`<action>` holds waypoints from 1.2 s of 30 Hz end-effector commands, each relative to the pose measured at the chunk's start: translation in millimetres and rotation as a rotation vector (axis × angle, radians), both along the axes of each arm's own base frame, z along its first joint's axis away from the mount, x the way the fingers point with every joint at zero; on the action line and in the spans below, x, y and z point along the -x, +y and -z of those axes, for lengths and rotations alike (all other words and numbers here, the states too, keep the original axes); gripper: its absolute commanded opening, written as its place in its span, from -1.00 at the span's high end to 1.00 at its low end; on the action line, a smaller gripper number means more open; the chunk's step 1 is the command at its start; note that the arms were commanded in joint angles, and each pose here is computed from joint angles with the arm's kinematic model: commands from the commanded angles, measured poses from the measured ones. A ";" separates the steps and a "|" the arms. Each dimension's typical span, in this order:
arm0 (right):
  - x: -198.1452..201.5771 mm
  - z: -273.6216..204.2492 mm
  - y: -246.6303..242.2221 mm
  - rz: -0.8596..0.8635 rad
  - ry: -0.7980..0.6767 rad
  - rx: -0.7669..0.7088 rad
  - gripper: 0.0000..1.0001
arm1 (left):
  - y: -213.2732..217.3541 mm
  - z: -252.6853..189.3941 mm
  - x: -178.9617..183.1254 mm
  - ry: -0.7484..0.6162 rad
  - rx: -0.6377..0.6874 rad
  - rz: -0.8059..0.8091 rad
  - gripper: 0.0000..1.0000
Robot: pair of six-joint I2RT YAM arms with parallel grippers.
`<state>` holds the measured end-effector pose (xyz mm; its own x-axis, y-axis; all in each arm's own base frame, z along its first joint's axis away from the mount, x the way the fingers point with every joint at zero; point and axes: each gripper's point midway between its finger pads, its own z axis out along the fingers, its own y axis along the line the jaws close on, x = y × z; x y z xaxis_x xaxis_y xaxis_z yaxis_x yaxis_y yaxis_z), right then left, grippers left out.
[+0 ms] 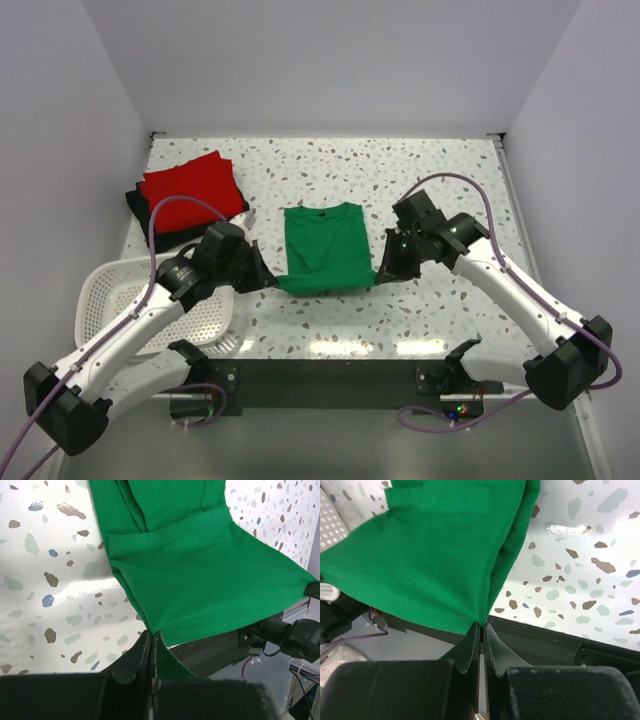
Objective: Fold and stack the t-shirts
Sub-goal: Fold the tshirt
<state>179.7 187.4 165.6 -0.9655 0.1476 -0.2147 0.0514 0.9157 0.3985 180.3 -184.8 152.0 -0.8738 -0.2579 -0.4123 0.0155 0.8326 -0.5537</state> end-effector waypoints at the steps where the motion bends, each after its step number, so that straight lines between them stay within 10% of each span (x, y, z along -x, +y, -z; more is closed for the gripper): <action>1: -18.1 -13.4 -14.6 0.090 -0.062 0.080 1.00 | -2.6 -13.9 -15.9 -0.027 -0.009 -0.029 1.00; 36: -183.4 -28.9 -13.1 0.164 -0.202 0.167 1.00 | -15.6 -1.2 -149.1 -0.099 -0.050 -0.029 1.00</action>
